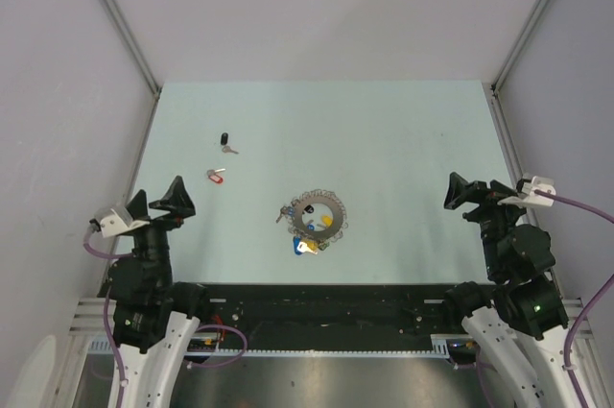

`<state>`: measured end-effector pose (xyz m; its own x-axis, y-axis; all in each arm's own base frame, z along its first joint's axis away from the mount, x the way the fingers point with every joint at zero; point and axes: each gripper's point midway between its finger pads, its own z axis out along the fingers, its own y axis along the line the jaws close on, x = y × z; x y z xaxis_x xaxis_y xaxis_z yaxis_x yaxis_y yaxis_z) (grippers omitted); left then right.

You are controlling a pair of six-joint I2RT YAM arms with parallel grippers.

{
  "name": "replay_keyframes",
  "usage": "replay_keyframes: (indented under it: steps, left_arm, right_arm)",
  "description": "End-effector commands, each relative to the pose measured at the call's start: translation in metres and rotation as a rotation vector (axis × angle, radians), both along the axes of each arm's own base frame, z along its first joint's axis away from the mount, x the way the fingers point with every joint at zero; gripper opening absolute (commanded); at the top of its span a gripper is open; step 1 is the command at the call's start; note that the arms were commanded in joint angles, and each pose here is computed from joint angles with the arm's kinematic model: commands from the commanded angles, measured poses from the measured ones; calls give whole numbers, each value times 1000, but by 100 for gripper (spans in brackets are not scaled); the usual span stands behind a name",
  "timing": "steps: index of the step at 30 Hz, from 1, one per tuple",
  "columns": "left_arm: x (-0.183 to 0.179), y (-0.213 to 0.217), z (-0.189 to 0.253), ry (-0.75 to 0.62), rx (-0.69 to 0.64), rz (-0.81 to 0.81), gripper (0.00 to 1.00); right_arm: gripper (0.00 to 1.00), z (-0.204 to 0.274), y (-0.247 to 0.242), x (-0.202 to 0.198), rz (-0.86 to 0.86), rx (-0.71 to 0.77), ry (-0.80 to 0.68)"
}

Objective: Put the keys on the keyring

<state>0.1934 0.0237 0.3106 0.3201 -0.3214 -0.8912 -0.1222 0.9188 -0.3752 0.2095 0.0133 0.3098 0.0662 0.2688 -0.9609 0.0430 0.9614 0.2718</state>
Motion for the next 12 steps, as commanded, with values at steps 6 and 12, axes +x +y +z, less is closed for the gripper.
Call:
replay_keyframes:
  steps: [6, 12]
  left_arm:
    - [-28, 8, 20, -134, -1, 15, 100]
    - [-28, 6, 20, -130, 7, 6, 100]
  right_arm:
    - [100, 13, -3, -7, 7, -22, -38]
    - [100, 14, -1, -8, 20, -15, -43]
